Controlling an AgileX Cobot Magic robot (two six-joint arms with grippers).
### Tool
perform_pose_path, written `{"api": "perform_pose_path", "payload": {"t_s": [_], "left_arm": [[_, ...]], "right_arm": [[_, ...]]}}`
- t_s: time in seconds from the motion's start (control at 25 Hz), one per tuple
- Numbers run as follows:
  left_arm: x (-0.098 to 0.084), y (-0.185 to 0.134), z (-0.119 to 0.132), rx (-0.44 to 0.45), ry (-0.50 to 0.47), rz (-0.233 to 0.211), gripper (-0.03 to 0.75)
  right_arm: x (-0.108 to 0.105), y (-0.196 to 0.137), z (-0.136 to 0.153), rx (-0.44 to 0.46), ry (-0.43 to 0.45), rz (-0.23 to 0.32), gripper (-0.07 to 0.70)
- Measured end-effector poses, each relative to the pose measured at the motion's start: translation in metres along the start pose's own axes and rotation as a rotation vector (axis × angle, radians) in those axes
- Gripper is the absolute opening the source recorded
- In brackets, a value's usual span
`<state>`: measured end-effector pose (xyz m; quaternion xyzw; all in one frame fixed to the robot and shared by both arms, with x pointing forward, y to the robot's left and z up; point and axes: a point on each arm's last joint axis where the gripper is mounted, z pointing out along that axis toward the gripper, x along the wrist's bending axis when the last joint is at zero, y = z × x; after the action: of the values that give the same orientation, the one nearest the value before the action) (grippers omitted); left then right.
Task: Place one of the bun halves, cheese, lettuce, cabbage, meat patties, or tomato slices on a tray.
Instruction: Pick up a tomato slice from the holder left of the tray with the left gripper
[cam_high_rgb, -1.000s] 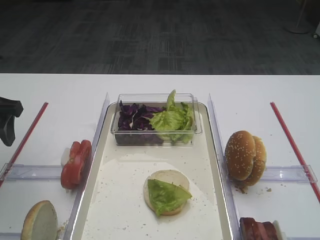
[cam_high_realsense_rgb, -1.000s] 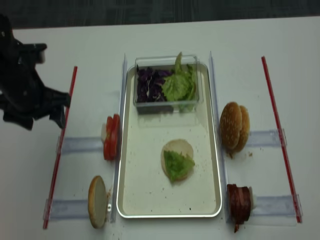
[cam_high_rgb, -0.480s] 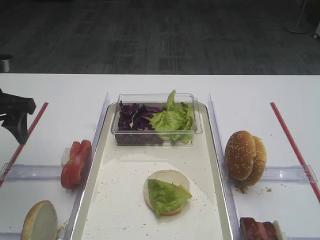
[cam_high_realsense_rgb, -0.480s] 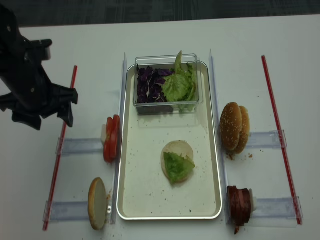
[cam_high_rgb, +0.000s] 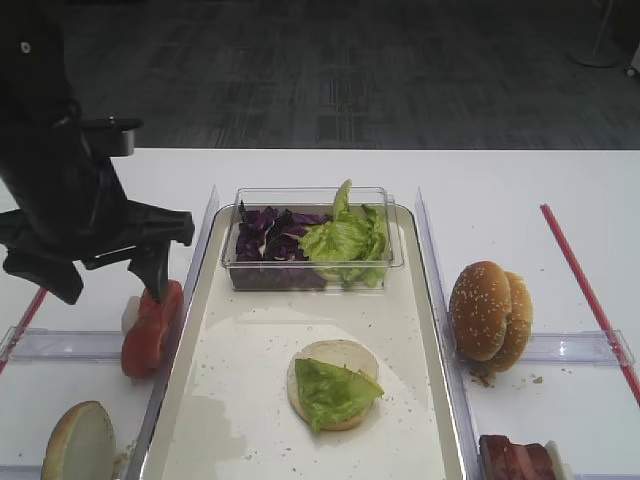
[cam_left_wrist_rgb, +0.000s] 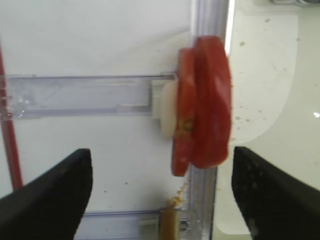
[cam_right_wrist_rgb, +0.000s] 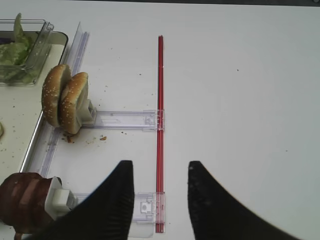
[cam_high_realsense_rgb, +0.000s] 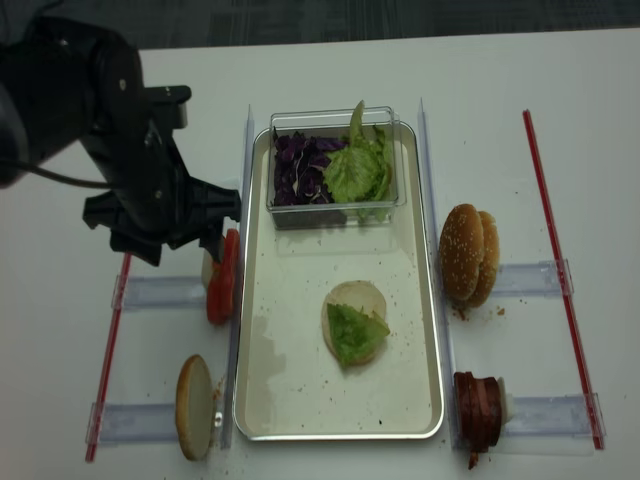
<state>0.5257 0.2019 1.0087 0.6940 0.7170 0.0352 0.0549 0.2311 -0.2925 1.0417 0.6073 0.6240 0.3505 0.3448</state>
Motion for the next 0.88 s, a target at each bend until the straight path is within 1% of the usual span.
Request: {"api": "perform_pose_path", "payload": {"t_s": [0.12,0.2,0.28,0.32,0.48,0.8,0.88], "left_arm": [[-0.02,-0.006,0.0,-0.02,-0.021,-0.008,0.526],[-0.028,-0.008,0.0,-0.027,-0.03,-0.017,0.526],[-0.034,-0.011,0.0,-0.029,-0.035,-0.031,0.526],[-0.036,-0.012,0.0,-0.029,-0.036,-0.031,0.526],[-0.041,-0.014,-0.001,-0.028,-0.042,-0.048,0.526],[-0.044,-0.013,0.0,-0.045,-0.055,-0.057,0.526],[-0.046,-0.011,0.005,-0.027,-0.059,-0.058,0.526]], "right_arm": [[0.0,0.0,0.0,0.0,0.0,0.0,0.293],[0.0,0.0,0.0,0.0,0.0,0.0,0.281],[0.0,0.0,0.0,0.0,0.0,0.0,0.265],[0.0,0.0,0.0,0.0,0.0,0.0,0.257],[0.0,0.0,0.0,0.0,0.0,0.0,0.235],[0.0,0.0,0.0,0.0,0.0,0.0,0.182],[0.0,0.0,0.0,0.0,0.0,0.0,0.169]]}}
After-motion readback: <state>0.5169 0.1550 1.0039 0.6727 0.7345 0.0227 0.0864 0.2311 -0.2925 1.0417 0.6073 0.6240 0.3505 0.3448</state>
